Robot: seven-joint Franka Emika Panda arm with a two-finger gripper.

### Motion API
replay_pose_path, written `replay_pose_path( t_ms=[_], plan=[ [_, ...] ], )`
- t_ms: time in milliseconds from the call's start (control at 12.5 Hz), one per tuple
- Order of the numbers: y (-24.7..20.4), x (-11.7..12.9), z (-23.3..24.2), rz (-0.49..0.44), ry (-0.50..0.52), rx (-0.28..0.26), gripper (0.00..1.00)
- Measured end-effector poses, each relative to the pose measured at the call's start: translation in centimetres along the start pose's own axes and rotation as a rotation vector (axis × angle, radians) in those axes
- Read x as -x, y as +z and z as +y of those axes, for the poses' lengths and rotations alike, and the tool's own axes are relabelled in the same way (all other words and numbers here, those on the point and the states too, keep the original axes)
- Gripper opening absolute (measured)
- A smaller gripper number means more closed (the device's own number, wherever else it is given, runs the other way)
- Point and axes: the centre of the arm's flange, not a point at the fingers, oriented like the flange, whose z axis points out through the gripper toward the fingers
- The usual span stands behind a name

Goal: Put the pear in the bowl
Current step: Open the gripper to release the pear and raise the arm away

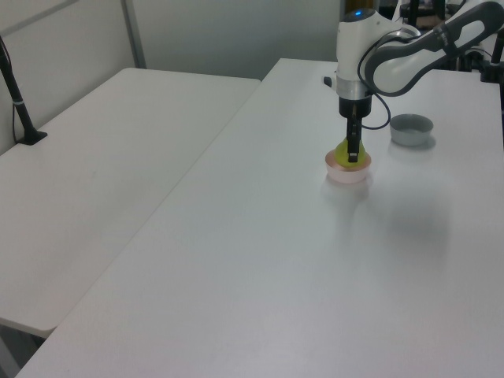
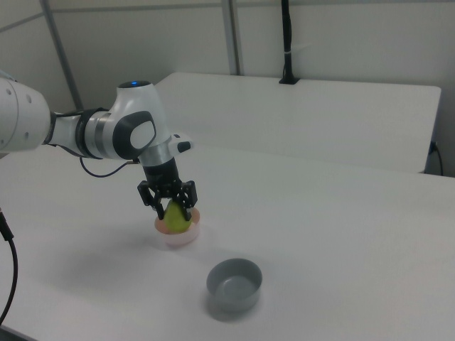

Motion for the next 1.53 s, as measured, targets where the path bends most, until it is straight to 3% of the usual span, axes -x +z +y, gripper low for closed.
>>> replay_pose_path(
  t_ms=[321, 402, 482, 964, 1285, 1526],
  plan=[
    [0.8, -0.1, -0.1, -0.012, -0.003, -0.001, 0.74],
    [0.8, -0.1, -0.1, -0.013, -0.003, -0.002, 0.79],
    [0.7, -0.1, -0.1, -0.011, -0.001, -0.001, 0.92],
    [-0.1, -0.5, 0.0, 0.005, 0.023, 0.003, 1.0],
    [-8.3, -1.5, 1.2, 0.008, 0.06, 0.014, 1.0],
    [-14.0, -1.4, 1.7, 0.009, 0.157, 0.017, 1.0]
  ],
)
